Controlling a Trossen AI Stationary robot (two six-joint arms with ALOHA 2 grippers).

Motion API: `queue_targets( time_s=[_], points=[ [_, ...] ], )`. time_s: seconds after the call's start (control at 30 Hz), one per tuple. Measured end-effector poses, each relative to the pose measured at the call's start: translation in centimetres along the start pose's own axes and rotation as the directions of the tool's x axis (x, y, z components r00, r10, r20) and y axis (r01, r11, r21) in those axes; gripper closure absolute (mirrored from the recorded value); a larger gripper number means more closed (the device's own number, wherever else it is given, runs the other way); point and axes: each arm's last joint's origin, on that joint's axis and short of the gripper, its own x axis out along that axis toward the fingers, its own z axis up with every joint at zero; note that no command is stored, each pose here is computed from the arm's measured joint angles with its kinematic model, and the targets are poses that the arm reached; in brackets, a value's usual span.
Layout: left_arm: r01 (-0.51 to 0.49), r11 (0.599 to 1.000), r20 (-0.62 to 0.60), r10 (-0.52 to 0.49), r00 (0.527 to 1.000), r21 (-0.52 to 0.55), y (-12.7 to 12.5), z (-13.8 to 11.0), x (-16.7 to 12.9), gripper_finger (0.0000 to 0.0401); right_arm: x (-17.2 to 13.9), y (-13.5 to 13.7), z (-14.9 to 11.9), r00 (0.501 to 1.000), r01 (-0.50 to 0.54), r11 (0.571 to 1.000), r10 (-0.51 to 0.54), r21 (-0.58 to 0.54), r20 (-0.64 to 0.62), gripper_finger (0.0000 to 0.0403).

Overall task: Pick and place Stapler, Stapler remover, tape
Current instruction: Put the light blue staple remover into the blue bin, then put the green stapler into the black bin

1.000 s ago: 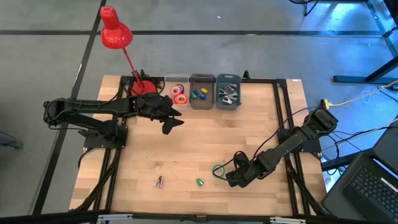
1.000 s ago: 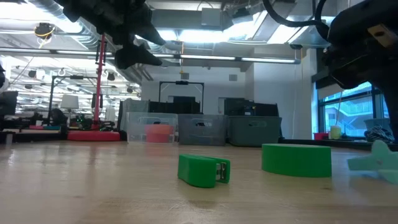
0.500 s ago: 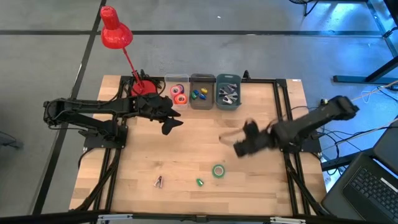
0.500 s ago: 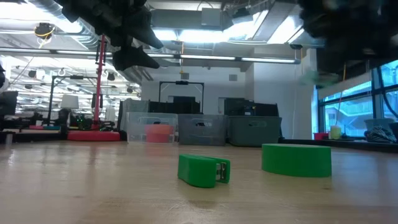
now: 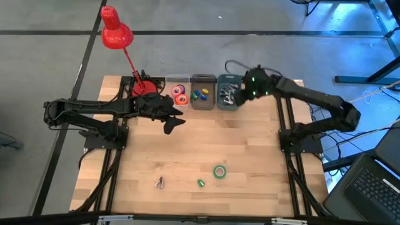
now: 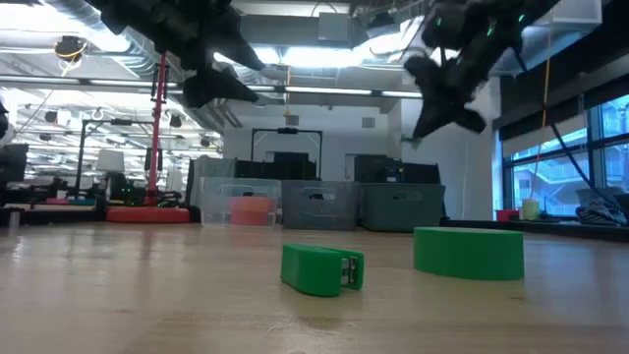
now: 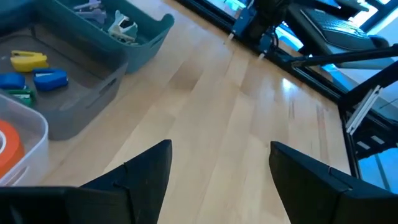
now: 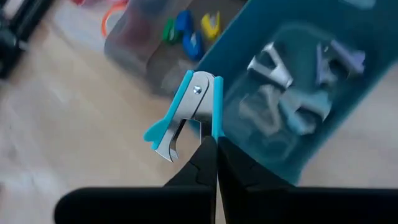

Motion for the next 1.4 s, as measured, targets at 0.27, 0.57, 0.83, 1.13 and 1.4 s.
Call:
queue_targets(
  time_s=[0.27,0.57,0.83,1.13,1.4],
  points=[
    [0.012,1.000,0.033,-0.012,0.999,0.002,-0.1,0.3,0.0,0.0143,5.1,-4.3,4.9,0.999,0.007,1.000,-0.009,-0.028,-0.051,0.0403],
    [0.018,0.999,0.038,-0.017,0.999,-0.029,-0.2,0.4,0.0,0.0143,10.6,-6.3,8.8,0.959,0.131,0.979,-0.165,-0.156,-0.232,0.0403],
    [0.017,1.000,0.038,-0.017,0.999,-0.024,-0.2,0.4,0.0,0.0143,13.4,-7.4,8.3,0.933,0.187,0.964,-0.234,-0.187,-0.274,0.0402],
    [0.017,1.000,0.037,-0.016,0.999,-0.021,-0.2,0.4,0.0,0.0143,12.1,-6.8,9.2,0.945,0.184,0.965,-0.227,-0.188,-0.237,0.0335],
    [0.045,0.999,0.019,-0.045,0.999,0.017,-0.2,0.3,0.0,0.0143,7.7,-5.0,9.7,0.964,0.165,0.972,-0.195,-0.170,-0.179,0.0271]
  ],
)
